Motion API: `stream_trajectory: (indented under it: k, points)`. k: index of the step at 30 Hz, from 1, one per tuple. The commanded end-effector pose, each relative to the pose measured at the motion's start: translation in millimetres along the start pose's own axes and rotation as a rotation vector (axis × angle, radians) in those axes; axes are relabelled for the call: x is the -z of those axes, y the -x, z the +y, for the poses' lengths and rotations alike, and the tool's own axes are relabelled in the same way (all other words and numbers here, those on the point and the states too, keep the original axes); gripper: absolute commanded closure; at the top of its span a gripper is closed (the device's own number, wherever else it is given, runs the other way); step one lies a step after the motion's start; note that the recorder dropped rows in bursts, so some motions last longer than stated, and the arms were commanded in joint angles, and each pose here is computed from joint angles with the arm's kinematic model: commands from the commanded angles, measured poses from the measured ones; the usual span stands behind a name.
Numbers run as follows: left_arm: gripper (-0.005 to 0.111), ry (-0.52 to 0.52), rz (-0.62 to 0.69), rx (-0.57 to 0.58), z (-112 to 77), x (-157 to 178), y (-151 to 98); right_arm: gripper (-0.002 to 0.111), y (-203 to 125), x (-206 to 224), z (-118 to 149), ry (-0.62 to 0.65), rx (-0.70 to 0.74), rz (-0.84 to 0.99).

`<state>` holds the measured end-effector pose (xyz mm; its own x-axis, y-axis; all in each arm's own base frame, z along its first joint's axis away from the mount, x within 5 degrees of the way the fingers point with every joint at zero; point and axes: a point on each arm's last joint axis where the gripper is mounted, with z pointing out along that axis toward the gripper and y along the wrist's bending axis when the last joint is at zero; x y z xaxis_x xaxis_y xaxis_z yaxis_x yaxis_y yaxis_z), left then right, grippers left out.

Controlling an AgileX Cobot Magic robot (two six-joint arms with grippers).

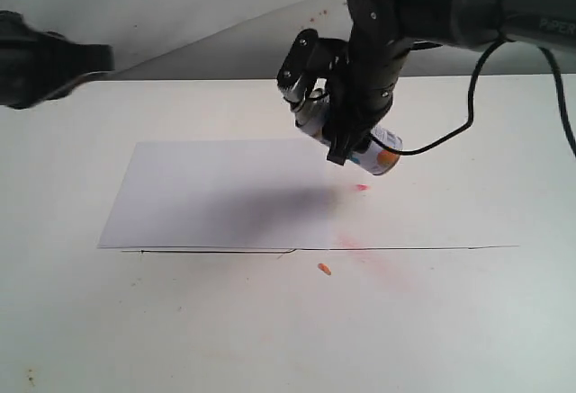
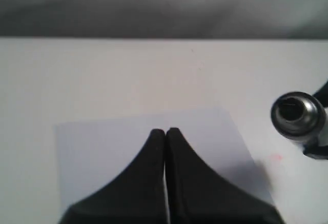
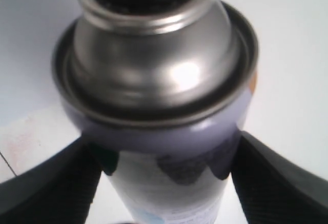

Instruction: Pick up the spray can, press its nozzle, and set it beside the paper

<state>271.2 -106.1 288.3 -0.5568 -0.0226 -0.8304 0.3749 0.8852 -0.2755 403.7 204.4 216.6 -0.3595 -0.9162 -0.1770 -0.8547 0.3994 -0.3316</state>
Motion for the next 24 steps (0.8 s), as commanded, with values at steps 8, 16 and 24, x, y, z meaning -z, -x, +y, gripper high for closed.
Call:
stream_trajectory:
  k: [8,16,24]
  points:
    - [0.107,0.23,-0.528,0.033,16.4,154.0,-98.7,0.108,-49.5,81.8,-66.0,0.078,-0.695,-0.334]
    - [0.107,0.201,-0.577,0.021,14.3,164.9,-109.3,0.108,-88.5,152.1,-45.9,-0.163,-0.889,-0.736]
    - [0.107,0.184,-0.551,0.011,13.3,162.2,-112.9,0.108,-141.4,130.5,2.0,-0.458,-0.897,-0.911]
